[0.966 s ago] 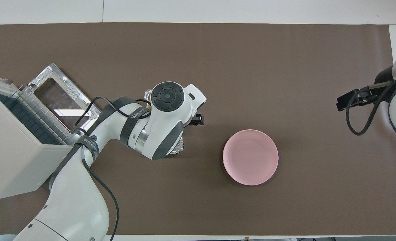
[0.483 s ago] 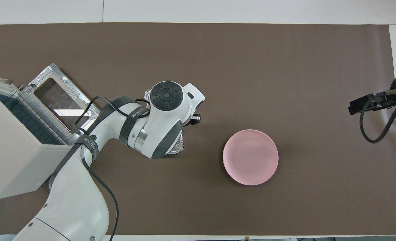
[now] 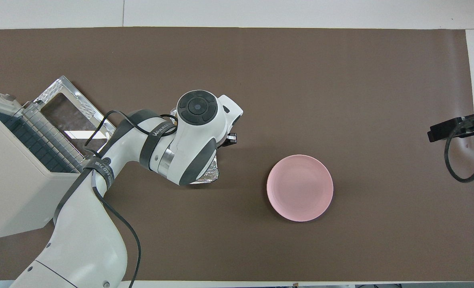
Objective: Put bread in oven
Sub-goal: 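Carry the foil tray onto the open oven door with the left gripper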
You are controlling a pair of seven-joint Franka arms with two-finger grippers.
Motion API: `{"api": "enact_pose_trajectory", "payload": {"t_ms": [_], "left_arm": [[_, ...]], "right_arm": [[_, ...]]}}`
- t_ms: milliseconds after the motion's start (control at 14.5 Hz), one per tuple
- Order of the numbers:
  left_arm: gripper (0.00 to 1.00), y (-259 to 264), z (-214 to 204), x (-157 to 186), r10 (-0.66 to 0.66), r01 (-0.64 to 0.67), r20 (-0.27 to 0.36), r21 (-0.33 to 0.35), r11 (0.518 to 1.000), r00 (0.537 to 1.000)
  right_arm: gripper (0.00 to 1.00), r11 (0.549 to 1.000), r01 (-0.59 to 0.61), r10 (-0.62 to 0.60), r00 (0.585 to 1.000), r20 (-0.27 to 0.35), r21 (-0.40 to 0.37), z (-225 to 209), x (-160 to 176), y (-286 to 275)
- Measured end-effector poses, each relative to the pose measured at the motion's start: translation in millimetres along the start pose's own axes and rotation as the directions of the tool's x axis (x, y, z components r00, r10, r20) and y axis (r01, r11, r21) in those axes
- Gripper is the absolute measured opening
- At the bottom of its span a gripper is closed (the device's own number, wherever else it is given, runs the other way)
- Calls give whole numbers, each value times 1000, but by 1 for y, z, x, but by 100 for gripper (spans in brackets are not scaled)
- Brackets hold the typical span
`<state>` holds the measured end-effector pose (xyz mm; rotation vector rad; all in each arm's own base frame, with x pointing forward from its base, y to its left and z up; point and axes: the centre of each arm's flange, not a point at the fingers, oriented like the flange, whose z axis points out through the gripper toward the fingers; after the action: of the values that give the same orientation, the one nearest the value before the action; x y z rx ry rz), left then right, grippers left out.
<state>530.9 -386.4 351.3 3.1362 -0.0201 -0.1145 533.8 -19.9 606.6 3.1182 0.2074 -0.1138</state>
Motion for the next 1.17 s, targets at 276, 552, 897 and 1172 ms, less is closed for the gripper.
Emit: {"api": "enact_pose_trajectory", "payload": {"t_ms": [276,552,897,1172], "left_arm": [[1,-52,-61,60,-128,128,-5,59,990,992],[1,-140,-98,96,-285,285,-21,129,950,958],[1,-236,-108,114,-462,459,-36,188,868,886],[1,-295,-93,118,-550,539,-16,220,813,835]], "right_arm": [[100,1000,0,0,1000,19,3,4,-2,0],[100,1000,0,0,1000,20,3,4,-2,0],[100,1000,0,0,1000,20,3,4,-2,0],[100,1000,0,0,1000,19,3,4,-2,0]]}}
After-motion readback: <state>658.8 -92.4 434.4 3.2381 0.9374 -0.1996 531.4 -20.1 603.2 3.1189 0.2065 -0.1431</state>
